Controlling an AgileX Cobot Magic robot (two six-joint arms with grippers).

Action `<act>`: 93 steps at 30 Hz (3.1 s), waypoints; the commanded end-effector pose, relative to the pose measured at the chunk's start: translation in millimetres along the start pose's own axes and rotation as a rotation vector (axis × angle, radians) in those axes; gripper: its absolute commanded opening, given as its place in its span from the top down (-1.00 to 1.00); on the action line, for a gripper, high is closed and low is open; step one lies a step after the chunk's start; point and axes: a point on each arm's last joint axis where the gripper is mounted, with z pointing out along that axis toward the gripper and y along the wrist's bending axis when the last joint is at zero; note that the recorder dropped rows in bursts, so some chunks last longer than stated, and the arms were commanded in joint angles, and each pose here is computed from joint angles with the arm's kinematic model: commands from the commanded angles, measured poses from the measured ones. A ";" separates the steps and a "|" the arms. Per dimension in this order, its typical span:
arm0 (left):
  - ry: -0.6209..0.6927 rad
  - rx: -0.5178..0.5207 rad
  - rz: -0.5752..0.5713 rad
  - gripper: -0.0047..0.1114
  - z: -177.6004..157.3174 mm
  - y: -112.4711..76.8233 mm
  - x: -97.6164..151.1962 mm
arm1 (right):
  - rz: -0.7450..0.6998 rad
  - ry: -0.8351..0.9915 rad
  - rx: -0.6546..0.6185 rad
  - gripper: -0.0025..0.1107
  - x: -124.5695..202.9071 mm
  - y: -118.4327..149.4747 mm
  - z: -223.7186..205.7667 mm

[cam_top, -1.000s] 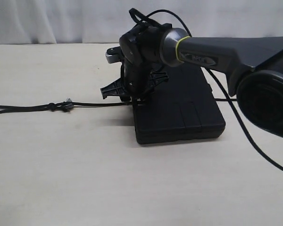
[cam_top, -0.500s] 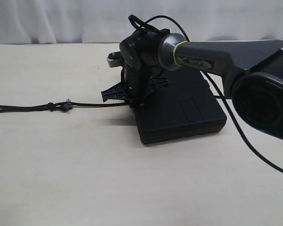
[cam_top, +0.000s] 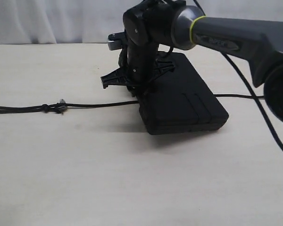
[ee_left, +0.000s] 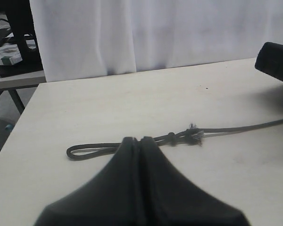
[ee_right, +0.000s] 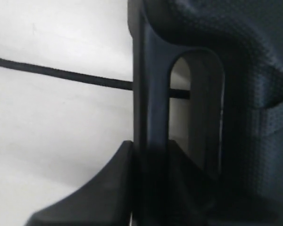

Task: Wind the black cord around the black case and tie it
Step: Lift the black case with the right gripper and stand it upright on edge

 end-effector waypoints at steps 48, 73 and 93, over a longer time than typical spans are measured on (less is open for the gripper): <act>-0.010 -0.005 -0.001 0.92 0.2 0.2 -0.1 | 0.328 -0.110 -0.836 0.88 12.2 -132.6 -74.8; -0.010 -0.005 -0.001 0.92 0.2 0.2 -0.1 | 0.148 -0.184 -0.361 0.72 19.9 -149.1 -87.0; -0.010 -0.005 -0.001 0.92 0.2 0.2 -0.1 | 0.019 -0.214 -0.226 0.56 24.7 -135.1 -106.8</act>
